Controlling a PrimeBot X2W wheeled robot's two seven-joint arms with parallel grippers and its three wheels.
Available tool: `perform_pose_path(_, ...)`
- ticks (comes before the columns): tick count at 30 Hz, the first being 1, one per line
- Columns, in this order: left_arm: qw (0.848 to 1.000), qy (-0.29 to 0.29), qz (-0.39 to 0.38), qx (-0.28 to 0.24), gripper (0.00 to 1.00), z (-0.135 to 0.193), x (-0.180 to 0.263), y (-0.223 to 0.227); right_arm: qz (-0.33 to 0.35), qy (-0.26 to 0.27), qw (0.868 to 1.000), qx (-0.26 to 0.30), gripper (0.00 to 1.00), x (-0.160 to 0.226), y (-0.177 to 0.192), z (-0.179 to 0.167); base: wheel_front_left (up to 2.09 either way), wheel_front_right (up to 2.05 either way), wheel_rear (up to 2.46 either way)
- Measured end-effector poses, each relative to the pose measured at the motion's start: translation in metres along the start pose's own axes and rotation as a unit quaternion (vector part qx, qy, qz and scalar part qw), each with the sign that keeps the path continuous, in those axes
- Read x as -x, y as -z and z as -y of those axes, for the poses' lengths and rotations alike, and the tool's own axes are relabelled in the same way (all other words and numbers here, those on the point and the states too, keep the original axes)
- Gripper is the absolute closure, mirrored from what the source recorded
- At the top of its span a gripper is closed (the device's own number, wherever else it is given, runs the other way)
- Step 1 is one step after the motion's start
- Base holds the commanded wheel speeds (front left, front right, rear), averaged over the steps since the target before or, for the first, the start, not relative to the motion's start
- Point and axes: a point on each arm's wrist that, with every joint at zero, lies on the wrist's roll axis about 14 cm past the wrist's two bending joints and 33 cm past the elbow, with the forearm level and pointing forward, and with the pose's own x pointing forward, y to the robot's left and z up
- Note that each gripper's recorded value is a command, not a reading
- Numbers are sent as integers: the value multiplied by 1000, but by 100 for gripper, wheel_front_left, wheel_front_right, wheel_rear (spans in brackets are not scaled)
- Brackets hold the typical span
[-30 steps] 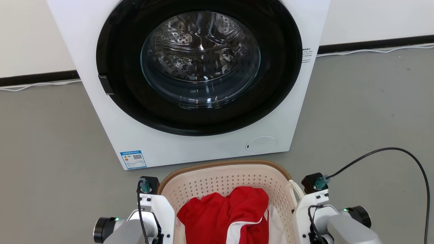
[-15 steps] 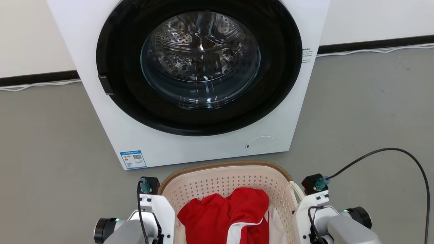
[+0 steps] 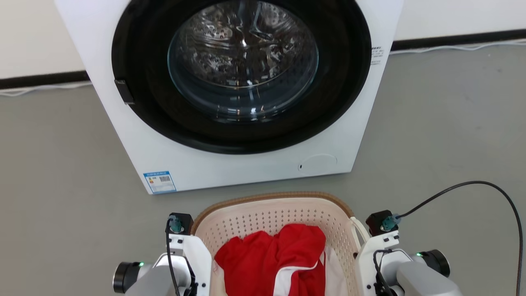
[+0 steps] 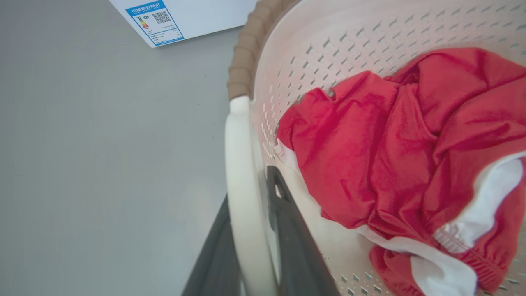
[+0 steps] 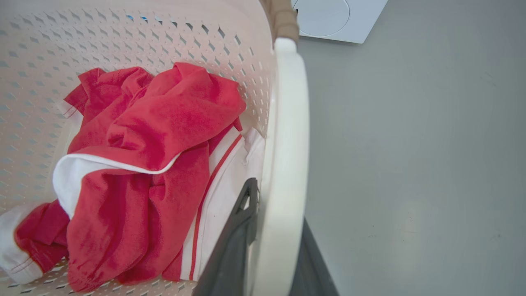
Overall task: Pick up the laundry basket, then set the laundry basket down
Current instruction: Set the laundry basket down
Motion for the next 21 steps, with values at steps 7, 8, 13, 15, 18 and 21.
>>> perform_pose_path(7, 1000, -1, 9, 0, 100, -6, -18, -13, 11, -4, 1000, 6, 100, -18, -16, 4, 0, 0, 0)
perform_pose_path(8, 1000, -1, 11, 0, 100, -7, -21, -16, 15, -5, 1000, 7, 100, -21, -19, 5, 0, 0, 0)
perform_pose_path(13, 1000, -6, 17, -1, 100, -15, -42, -30, 30, -7, 999, 22, 100, -43, -36, 11, 0, 0, 0)
perform_pose_path(15, 1000, -9, 18, 0, 100, -19, -52, -35, 36, -9, 999, 27, 100, -53, -43, 13, 0, 0, 0)
perform_pose_path(18, 1000, -14, 21, -3, 100, -25, -69, -44, 43, -11, 998, 35, 100, -71, -52, 18, 0, 0, 0)
perform_pose_path(21, 1000, -19, 24, -5, 100, -32, -87, -51, 46, -13, 998, 40, 100, -90, -58, 22, 0, 0, 0)
